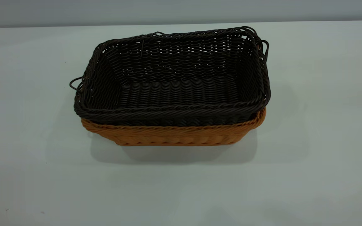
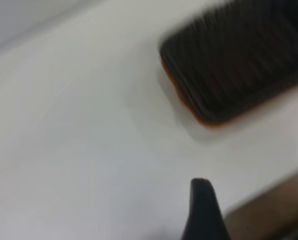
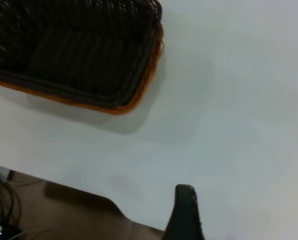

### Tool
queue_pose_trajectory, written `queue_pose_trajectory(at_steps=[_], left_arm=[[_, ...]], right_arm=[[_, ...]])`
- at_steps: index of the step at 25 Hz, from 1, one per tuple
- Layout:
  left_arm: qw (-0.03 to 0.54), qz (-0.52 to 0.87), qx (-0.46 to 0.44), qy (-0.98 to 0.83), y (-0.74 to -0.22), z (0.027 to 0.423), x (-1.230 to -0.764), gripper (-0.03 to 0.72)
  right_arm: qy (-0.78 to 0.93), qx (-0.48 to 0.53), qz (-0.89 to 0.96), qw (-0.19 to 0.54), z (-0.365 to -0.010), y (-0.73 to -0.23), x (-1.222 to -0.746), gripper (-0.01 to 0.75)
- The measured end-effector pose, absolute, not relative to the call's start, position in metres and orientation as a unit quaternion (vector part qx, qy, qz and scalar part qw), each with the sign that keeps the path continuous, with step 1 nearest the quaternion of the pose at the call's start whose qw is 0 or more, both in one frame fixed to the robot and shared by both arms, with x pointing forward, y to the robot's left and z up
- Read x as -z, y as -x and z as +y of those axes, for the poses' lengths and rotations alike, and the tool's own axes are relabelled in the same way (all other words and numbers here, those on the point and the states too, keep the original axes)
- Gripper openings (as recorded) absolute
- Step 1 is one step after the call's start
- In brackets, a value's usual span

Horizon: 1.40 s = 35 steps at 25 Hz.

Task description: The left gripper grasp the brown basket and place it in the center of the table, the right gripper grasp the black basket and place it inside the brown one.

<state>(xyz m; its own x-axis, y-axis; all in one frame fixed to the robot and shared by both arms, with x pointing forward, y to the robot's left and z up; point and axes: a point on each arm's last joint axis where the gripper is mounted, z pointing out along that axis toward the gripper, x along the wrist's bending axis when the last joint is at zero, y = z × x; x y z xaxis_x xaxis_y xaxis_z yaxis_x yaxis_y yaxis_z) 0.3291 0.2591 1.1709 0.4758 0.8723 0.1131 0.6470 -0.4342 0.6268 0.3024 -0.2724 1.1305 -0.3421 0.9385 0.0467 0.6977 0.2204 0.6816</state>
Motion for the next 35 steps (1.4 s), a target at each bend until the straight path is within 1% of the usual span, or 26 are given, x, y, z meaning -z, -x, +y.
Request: queue_pose_trajectory(at_steps=[2, 8, 11, 16, 19, 29, 32, 35], left_arm=[[0.241, 0.469, -0.193, -0.827, -0.328, 0.258, -1.152, 0.463], [0.191, 0.482, -0.146, -0.843, -0.316, 0.262, -1.100, 0.463], [0.170, 0.486, -0.133, -0.847, -0.308, 0.267, -1.076, 0.463], [0.153, 0.509, -0.118, -0.839, -0.293, 0.276, -1.041, 0.462], [0.173, 0.508, -0.125, -0.834, -0.286, 0.279, -1.027, 0.462], [0.266, 0.497, -0.171, -0.808, -0.265, 0.292, -1.035, 0.462], [0.283, 0.494, -0.180, -0.802, -0.260, 0.295, -1.036, 0.462], [0.285, 0.505, -0.187, -0.793, -0.258, 0.297, -1.036, 0.462]], right_arm=[[-0.538, -0.316, 0.756, 0.198, -0.277, -0.289, -1.108, 0.531], [-0.541, -0.308, 0.758, 0.193, -0.282, -0.271, -1.043, 0.531], [-0.538, -0.318, 0.754, 0.201, -0.284, -0.266, -1.037, 0.531], [-0.537, -0.321, 0.753, 0.203, -0.284, -0.266, -1.038, 0.531], [-0.537, -0.321, 0.753, 0.204, -0.284, -0.266, -1.038, 0.531], [-0.536, -0.325, 0.751, 0.206, -0.284, -0.265, -1.038, 0.531], [-0.536, -0.339, 0.741, 0.221, -0.286, -0.259, -1.039, 0.531], [-0.559, -0.352, 0.706, 0.256, -0.290, -0.251, -1.041, 0.531]])
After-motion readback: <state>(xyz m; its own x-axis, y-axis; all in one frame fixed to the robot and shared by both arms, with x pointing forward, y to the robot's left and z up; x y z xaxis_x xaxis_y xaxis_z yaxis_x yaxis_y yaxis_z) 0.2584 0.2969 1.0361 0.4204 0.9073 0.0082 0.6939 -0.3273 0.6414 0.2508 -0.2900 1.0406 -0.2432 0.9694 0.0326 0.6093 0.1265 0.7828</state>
